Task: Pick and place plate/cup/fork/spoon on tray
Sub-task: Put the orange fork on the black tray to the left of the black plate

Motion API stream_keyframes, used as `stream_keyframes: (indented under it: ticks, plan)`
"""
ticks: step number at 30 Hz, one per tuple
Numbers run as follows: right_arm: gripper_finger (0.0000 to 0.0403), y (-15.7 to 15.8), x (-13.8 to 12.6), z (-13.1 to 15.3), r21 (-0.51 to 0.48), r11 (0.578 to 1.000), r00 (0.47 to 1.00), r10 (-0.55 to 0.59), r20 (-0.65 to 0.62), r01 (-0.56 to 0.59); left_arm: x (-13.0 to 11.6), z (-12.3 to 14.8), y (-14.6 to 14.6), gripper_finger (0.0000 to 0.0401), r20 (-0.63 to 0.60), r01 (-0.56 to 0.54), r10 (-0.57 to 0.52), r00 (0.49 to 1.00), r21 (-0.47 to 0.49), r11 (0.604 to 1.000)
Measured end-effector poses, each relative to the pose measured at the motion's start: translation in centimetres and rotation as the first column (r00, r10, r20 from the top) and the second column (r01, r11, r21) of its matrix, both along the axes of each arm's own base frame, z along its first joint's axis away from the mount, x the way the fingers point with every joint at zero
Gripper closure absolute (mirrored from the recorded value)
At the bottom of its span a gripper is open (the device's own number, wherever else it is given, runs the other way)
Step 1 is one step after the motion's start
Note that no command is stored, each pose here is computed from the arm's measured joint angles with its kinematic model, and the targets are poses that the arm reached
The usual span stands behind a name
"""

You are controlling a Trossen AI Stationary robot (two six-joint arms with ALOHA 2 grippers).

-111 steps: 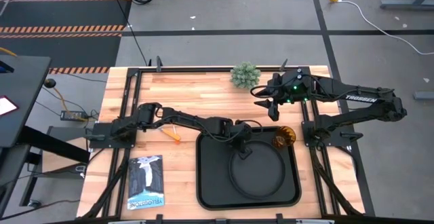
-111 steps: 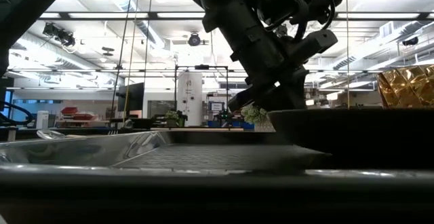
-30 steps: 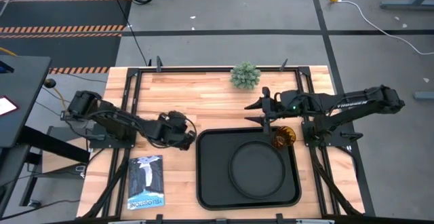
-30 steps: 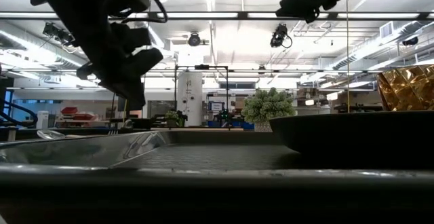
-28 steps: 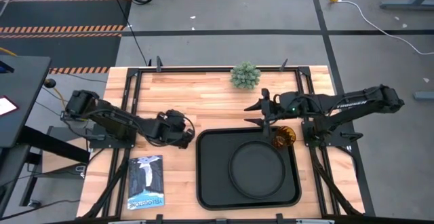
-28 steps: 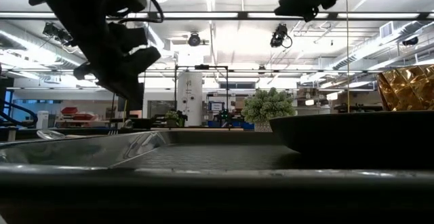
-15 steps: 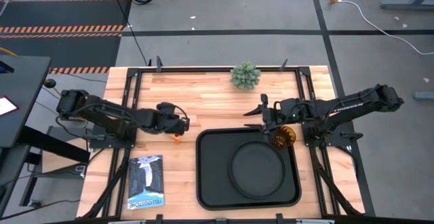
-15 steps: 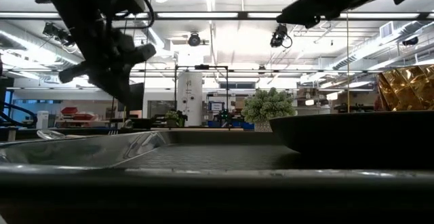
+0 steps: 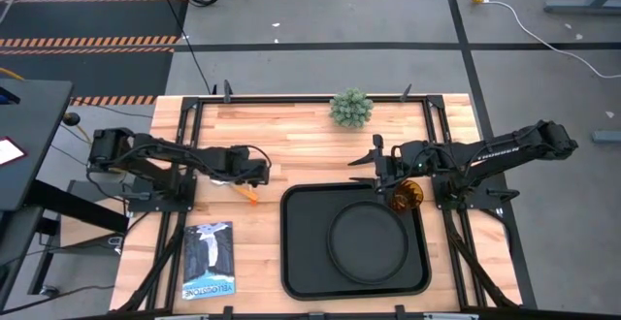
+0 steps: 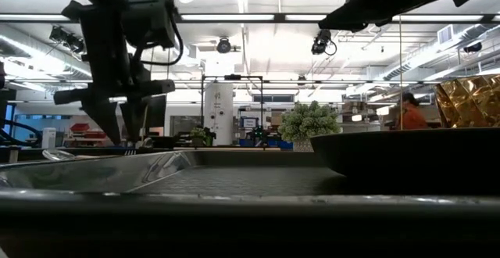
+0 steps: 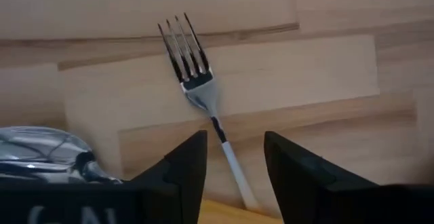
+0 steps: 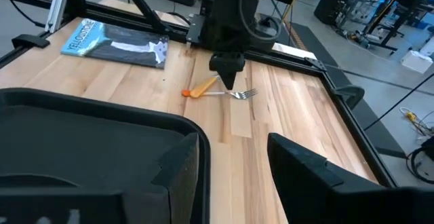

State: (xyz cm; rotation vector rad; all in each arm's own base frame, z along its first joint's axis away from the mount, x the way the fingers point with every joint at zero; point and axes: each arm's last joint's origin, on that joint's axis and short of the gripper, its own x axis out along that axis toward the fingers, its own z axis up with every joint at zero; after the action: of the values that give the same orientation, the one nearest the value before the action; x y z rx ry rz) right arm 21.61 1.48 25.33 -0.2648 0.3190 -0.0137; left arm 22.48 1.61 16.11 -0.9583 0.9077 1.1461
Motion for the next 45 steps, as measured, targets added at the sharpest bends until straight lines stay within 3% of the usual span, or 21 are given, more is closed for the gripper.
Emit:
stream_keyframes:
  ticks: [16, 30, 35, 45]
  plan:
    - [0.022, 0.0, 0.0, 0.1, 0.027, 1.0, 1.0, 0.006, 0.008, -0.007, 0.8, -2.7, -0.2, 0.0249, -0.095, -0.031, 0.026, 0.995, -0.051, 0.998]
    - [0.022, 0.1, 0.1, 0.2, 0.035, 0.999, 0.999, 0.029, 0.028, -0.03, 1.2, -2.8, -0.1, 0.0326, -0.078, 0.02, -0.023, 0.997, -0.044, 0.999]
    - [0.022, 0.1, 0.1, 0.3, 0.051, 0.998, 0.999, 0.043, 0.031, -0.044, 1.8, -2.7, -0.1, 0.0355, -0.015, 0.048, -0.048, 0.999, -0.019, 0.999]
    - [0.022, 0.1, 0.1, 0.3, 0.056, 0.997, 0.999, 0.043, 0.031, -0.045, 2.5, -2.5, 0.3, 0.0379, 0.031, 0.081, -0.083, 0.996, 0.05, 0.995]
